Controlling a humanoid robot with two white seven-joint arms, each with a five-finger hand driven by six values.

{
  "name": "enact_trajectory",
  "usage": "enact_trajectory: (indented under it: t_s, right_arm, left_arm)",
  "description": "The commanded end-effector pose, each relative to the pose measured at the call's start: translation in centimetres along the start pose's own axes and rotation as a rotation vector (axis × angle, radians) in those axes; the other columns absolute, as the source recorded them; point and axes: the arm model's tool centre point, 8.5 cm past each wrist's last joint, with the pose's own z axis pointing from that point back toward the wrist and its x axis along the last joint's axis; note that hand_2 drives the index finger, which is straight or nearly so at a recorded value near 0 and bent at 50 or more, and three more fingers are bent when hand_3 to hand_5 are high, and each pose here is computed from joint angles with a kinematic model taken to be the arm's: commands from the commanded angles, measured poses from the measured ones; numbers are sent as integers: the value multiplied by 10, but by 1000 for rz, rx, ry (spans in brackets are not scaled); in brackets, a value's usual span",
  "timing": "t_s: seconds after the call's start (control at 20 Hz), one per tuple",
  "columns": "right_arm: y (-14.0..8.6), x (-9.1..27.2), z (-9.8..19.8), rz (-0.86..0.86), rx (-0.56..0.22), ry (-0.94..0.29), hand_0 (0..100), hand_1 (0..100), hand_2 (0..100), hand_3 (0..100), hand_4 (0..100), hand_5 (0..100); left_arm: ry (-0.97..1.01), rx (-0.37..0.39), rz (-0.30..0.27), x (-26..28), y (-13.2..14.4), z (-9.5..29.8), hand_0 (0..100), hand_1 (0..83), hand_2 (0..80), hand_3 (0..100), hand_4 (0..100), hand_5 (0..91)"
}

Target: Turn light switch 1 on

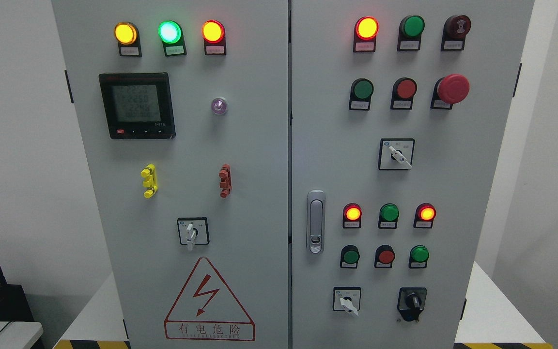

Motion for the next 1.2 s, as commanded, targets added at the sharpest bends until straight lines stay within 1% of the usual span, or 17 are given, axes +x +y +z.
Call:
enact_trajectory:
  t_s: [0.0, 0.15, 0.2, 0.25, 0.3, 0.35, 0.4, 0.45, 0.5, 0.65, 0.7, 0.75, 0.8, 0.85, 1.0, 1.1, 1.15]
  right_arm:
    - [0, 0, 0, -8, 1, 1, 120, 389, 0, 0, 0, 0]
    - [1, 0, 0, -8, 3, 1, 120, 389, 0, 0, 0, 0]
    - [1, 0, 0, -8, 3, 1, 120, 389, 0, 0, 0, 0]
    - [0, 0, 0, -8, 1, 1, 120, 389, 0, 0, 0, 0]
    - [0, 0, 0, -8, 1, 1, 120, 389, 0, 0, 0, 0]
    - [0, 0, 0, -8, 1, 1, 120, 389, 0, 0, 0, 0]
    - [0, 0, 0, -8, 1, 1, 120, 389, 0, 0, 0, 0]
    - [1, 0, 0, -8, 3, 1, 120, 389, 0, 0, 0, 0]
    - [1, 0, 0, -8, 3, 1, 120, 389, 0, 0, 0, 0]
    - [0, 0, 0, -8, 1, 1, 120, 389, 0, 0, 0, 0]
    - [1, 0, 0, -8, 3, 1, 120, 389, 0, 0, 0, 0]
    - [1, 0, 0, -8, 3, 1, 120, 389, 0, 0, 0, 0]
    - [1, 0, 0, -8, 3, 1, 120, 389, 0, 0, 0, 0]
    - [0, 0, 0, -8, 1, 1, 120, 389, 0, 0, 0, 0]
    - [0, 0, 0, -8, 1, 1, 120, 389, 0, 0, 0, 0]
    - [0, 0, 0, -8, 1, 1, 120, 389, 0, 0, 0, 0]
    - [1, 0, 0, -8, 3, 1, 120, 389, 0, 0, 0, 0]
  left_arm:
    - [-340, 184, -10, 108, 83, 10, 318, 0, 0, 47, 130, 0]
    - [-440, 239, -5, 140, 102, 21, 323, 0, 0, 90, 175, 0]
    - [-476, 252, -9, 152, 106, 25, 324, 0, 0, 104, 190, 0]
    - [-512, 266, -15, 164, 111, 30, 326, 0, 0, 122, 240, 0]
    - [-551, 276, -28, 178, 116, 35, 327, 0, 0, 122, 255, 0]
    - [-588, 278, -39, 190, 116, 39, 329, 0, 0, 189, 305, 0]
    - [-623, 283, -46, 202, 116, 44, 330, 0, 0, 207, 325, 0]
    - [-654, 284, -53, 212, 116, 49, 331, 0, 0, 214, 335, 0]
    - [-684, 282, -62, 222, 117, 54, 332, 0, 36, 230, 347, 0]
    - [-773, 213, -114, 249, 113, 69, 338, 0, 78, 269, 373, 10]
    - [-802, 210, -125, 259, 112, 75, 339, 0, 84, 278, 382, 23]
    - [-834, 209, -137, 269, 111, 80, 343, 0, 107, 304, 406, 46]
    - [-866, 209, -146, 280, 110, 85, 345, 0, 139, 357, 448, 79]
    - [-893, 204, -157, 289, 109, 89, 346, 0, 150, 370, 456, 93]
    - [-978, 173, -187, 318, 101, 102, 348, 0, 228, 443, 541, 213]
    - [-1027, 135, -195, 334, 92, 106, 336, 6, 268, 484, 598, 295]
    - [-1050, 117, -193, 340, 90, 109, 331, 12, 273, 492, 604, 300]
